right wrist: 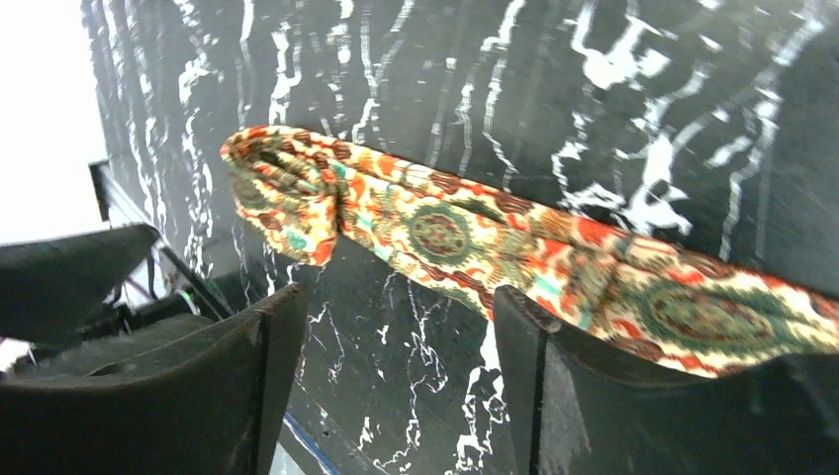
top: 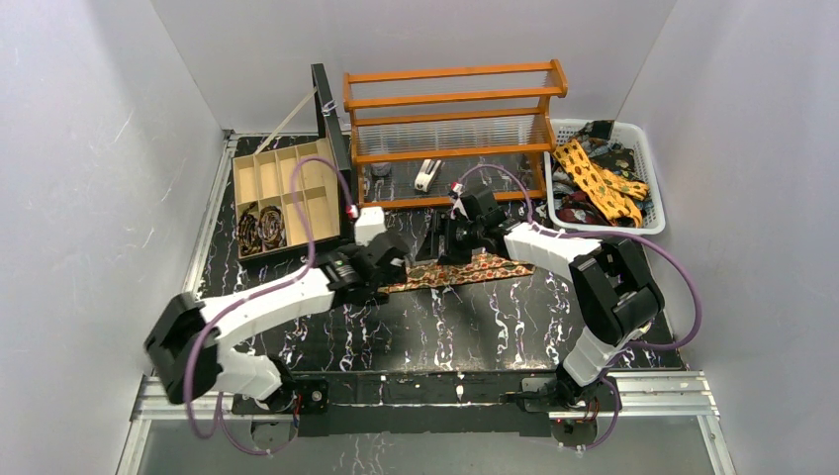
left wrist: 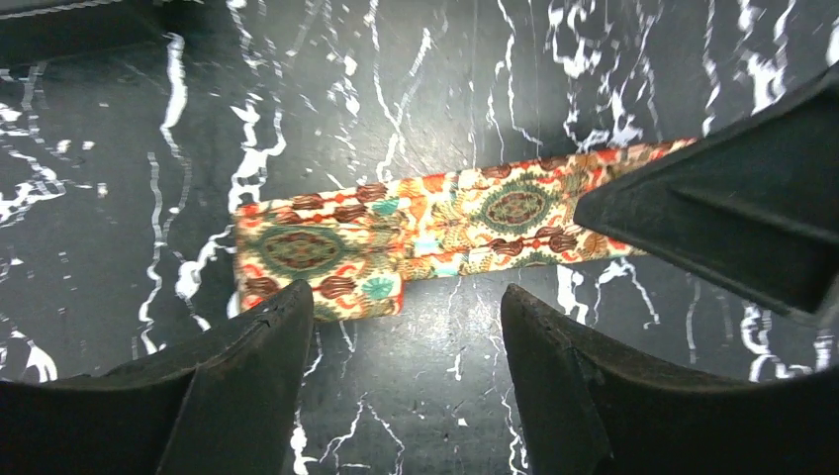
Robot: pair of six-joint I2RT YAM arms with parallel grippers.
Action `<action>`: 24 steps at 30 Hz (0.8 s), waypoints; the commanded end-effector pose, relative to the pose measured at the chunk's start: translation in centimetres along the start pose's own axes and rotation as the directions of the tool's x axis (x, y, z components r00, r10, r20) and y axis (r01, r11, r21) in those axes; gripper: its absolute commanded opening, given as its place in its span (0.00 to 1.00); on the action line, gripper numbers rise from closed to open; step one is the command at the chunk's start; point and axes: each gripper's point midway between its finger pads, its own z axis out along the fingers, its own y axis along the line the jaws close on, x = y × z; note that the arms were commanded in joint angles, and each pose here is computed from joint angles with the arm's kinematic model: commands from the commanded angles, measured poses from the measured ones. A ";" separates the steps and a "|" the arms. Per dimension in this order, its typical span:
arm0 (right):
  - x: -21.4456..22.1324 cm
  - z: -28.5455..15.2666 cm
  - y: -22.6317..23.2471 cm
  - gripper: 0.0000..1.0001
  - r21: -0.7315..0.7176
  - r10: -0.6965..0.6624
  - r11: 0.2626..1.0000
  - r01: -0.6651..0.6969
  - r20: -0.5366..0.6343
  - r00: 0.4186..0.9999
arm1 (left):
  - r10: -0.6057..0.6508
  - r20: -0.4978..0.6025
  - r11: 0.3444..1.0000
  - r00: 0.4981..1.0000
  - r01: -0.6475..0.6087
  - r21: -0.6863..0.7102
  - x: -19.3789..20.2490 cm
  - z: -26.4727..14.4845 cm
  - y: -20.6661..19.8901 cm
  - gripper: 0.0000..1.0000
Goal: Roll the ties
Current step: Roll the tie at the center of the board.
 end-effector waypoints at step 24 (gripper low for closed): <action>5.2 8.0 10.5 0.99 -0.302 -0.860 -0.023 0.953 0.492 0.136 | -0.406 -0.052 0.913 0.912 0.403 -0.068 2.9 -1.8 13.7 0.77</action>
